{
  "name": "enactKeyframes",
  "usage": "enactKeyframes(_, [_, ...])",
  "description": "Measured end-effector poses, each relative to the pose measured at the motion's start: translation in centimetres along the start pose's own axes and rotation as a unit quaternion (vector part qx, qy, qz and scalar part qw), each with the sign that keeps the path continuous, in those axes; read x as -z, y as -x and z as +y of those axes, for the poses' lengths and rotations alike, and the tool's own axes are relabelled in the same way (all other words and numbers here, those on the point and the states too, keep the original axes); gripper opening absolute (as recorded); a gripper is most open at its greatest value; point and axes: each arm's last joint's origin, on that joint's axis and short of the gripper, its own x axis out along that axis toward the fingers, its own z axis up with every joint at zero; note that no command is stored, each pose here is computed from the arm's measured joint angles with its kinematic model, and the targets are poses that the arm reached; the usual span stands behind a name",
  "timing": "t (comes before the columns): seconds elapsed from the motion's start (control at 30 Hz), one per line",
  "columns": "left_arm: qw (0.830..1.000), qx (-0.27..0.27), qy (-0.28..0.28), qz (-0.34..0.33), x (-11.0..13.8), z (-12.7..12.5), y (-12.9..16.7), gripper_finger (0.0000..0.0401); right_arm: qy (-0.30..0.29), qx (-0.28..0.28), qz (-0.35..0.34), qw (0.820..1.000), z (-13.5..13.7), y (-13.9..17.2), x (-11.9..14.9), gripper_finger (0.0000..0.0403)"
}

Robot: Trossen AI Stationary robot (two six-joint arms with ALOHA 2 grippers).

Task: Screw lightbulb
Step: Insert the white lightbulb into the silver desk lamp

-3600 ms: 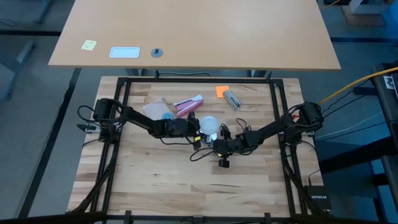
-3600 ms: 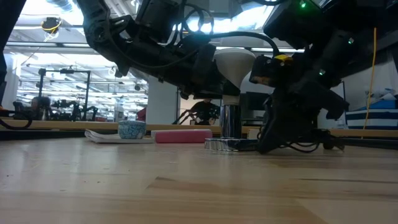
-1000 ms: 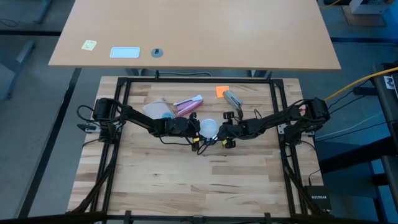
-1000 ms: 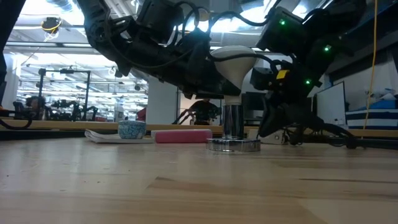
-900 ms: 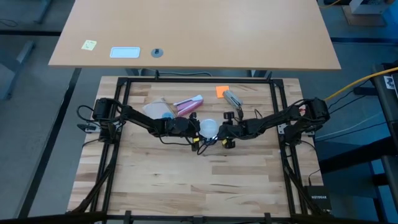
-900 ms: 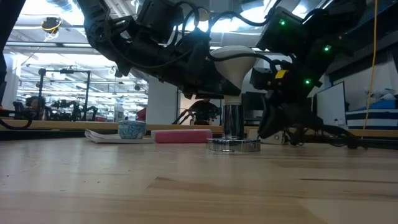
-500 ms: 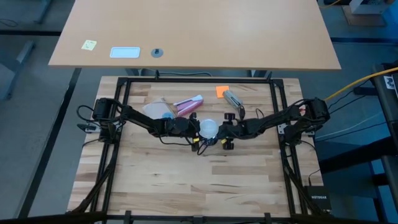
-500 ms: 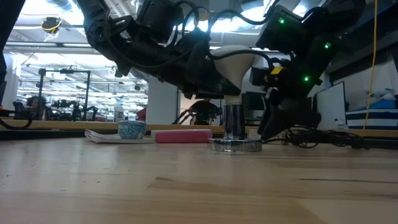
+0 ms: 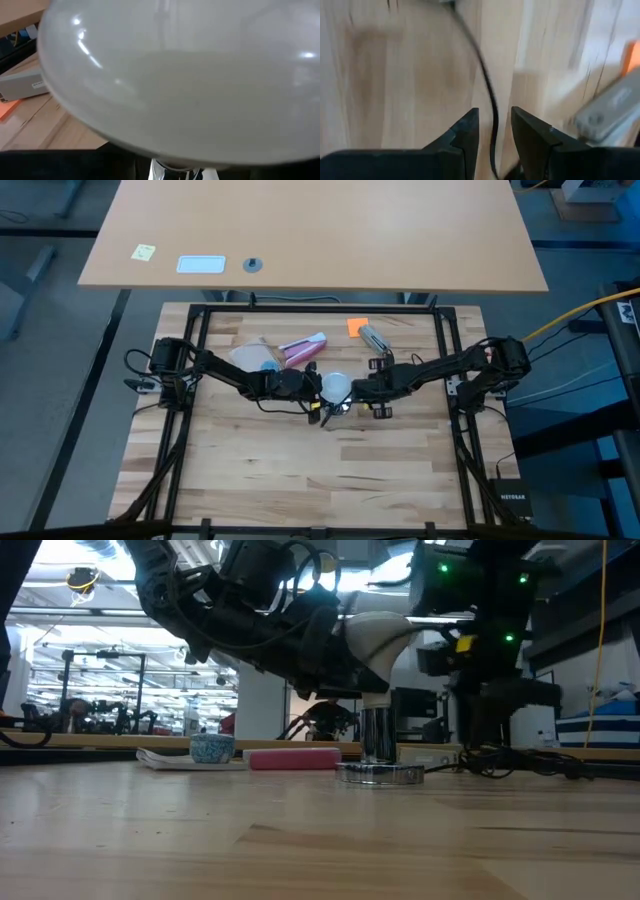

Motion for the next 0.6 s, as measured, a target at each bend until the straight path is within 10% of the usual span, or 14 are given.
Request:
enactKeyframes(0.27, [1.0,-0.004,0.01,0.0,0.0,0.4,0.0,0.015,-0.014,-0.011,0.045,0.999,0.3,4.1,3.4,0.0117])
enactKeyframes(0.6, [1.0,-0.007,0.013,0.0,0.0,0.6,-0.1,0.015,-0.124,0.059,-0.194,0.971,-0.4,14.2,11.6,0.0117])
